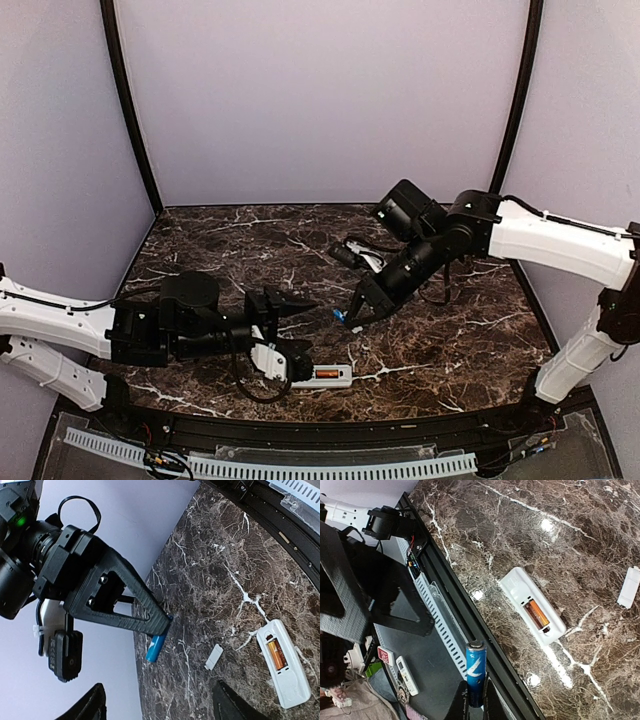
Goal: Load the batteries into the remote control
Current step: Pass from the right arm to the left, then pass from the left arm to the right, then hold the remote control without the battery cover at the center of the board, then load the battery into the battery compartment.
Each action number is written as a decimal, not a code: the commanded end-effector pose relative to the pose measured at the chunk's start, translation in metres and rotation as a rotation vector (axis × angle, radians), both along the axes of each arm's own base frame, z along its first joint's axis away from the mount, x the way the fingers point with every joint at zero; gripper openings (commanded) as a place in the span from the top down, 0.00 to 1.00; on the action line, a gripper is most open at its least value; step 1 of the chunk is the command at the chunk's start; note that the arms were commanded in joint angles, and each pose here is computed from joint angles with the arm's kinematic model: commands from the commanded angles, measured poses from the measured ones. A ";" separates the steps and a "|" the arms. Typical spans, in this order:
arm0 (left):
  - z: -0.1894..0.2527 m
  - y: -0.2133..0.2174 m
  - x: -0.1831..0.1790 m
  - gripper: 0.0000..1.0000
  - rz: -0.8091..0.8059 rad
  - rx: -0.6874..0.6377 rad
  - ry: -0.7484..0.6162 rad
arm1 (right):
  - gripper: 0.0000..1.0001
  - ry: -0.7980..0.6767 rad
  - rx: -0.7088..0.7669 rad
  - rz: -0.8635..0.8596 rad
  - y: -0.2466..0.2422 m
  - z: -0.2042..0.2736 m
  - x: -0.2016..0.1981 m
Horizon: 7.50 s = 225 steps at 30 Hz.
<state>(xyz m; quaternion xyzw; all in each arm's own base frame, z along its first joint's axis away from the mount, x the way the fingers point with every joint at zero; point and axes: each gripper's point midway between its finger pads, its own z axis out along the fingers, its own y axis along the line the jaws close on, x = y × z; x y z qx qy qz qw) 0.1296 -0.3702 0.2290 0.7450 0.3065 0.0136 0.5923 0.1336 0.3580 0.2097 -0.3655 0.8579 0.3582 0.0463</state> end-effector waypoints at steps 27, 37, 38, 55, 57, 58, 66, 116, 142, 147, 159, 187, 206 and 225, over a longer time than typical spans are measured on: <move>0.007 -0.035 0.020 0.93 0.000 0.010 -0.248 | 1.00 0.026 0.053 0.083 0.026 0.024 -0.021; 0.015 -0.028 0.028 1.00 0.160 -0.121 0.057 | 0.66 -0.163 0.146 -0.018 0.020 0.055 0.001; 0.007 -0.026 0.027 1.00 0.179 -0.100 0.115 | 0.64 -0.194 0.182 -0.039 0.018 0.061 0.003; 0.003 -0.040 0.009 1.00 0.290 -0.195 0.963 | 0.60 -0.246 0.274 -0.162 0.010 0.058 0.014; 0.002 -0.039 0.011 1.00 0.298 -0.191 0.956 | 0.70 -0.231 0.291 -0.145 0.012 0.060 0.010; 0.003 -0.039 0.011 1.00 0.300 -0.192 0.953 | 0.72 -0.224 0.296 -0.141 0.012 0.061 0.008; 0.006 -0.037 0.015 1.00 0.310 -0.209 0.940 | 0.72 -0.181 0.263 -0.156 0.009 0.048 0.006; -0.202 0.029 0.012 0.02 0.502 0.476 1.048 | 1.00 0.105 0.162 -0.266 -0.017 -0.106 0.016; -0.218 0.014 -0.004 0.49 0.538 0.471 1.112 | 1.00 0.181 0.142 -0.273 -0.012 -0.129 0.009; -0.220 0.013 -0.006 0.48 0.559 0.472 1.133 | 1.00 0.222 0.140 -0.229 0.002 -0.139 -0.006; -0.221 0.013 -0.007 0.48 0.563 0.471 1.138 | 1.00 0.210 0.070 -0.238 0.000 -0.154 -0.004; -0.221 0.013 -0.008 0.48 0.568 0.468 1.146 | 1.00 0.211 -0.034 -0.229 0.004 -0.176 -0.006; -0.224 0.014 -0.007 0.49 0.588 0.457 1.158 | 0.77 0.225 -0.076 -0.222 0.003 -0.172 -0.013; -0.222 0.014 -0.008 0.46 0.583 0.456 1.160 | 0.62 0.136 -0.131 -0.241 -0.003 -0.152 0.000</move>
